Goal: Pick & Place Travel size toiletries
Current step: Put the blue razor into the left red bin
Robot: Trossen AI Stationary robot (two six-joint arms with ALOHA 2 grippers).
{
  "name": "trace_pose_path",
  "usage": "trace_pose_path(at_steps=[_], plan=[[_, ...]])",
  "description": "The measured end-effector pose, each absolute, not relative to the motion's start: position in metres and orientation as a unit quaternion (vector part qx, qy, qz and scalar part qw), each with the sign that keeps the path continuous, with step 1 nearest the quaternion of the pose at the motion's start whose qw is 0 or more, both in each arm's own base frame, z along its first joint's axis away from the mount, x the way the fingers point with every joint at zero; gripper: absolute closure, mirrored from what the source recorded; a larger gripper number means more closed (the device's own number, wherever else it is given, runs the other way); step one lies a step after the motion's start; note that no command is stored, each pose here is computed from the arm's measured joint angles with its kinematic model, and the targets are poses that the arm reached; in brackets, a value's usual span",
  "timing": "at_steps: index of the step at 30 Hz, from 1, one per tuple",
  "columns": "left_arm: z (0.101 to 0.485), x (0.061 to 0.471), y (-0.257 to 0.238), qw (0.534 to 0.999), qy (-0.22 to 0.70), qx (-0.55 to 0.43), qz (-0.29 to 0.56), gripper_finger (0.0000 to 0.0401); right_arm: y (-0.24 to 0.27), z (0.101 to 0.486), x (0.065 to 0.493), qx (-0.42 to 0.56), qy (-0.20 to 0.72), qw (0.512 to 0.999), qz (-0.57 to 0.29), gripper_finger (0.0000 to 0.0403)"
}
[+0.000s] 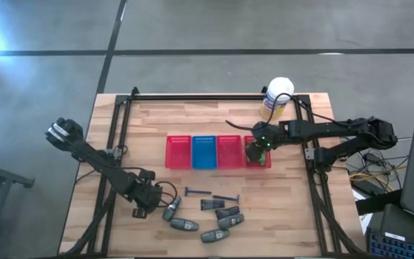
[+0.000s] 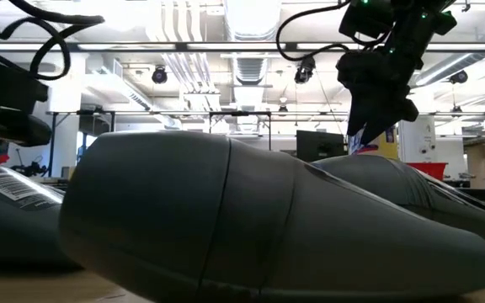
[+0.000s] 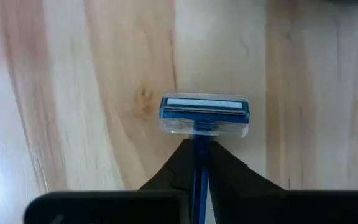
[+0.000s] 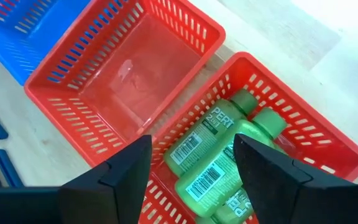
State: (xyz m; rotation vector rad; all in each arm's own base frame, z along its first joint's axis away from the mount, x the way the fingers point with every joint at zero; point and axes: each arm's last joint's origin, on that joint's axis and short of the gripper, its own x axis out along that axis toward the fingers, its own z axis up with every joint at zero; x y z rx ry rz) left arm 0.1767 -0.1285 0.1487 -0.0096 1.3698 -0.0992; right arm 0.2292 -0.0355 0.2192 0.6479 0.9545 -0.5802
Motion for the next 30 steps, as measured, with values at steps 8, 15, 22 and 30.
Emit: trace_pose_path(at_steps=[8,15,22,30], plan=[[0.168,0.175,-0.118,0.816,0.557,-0.121,0.097,0.0375,-0.036,0.22,0.231,0.331,0.428,0.792,-0.283,0.0151],[0.21,0.183,-0.091,0.818,0.296,-0.387,0.307,0.0372,-0.035,0.221,0.231,0.332,0.428,0.794,-0.276,0.0128],[0.224,0.209,-0.031,0.78,0.162,-0.434,0.42,0.0374,-0.028,0.228,0.234,0.334,0.423,0.805,-0.249,0.0104],[0.217,0.226,0.042,0.744,0.26,-0.437,0.432,0.0369,-0.018,0.229,0.235,0.323,0.425,0.812,-0.236,0.0076]])
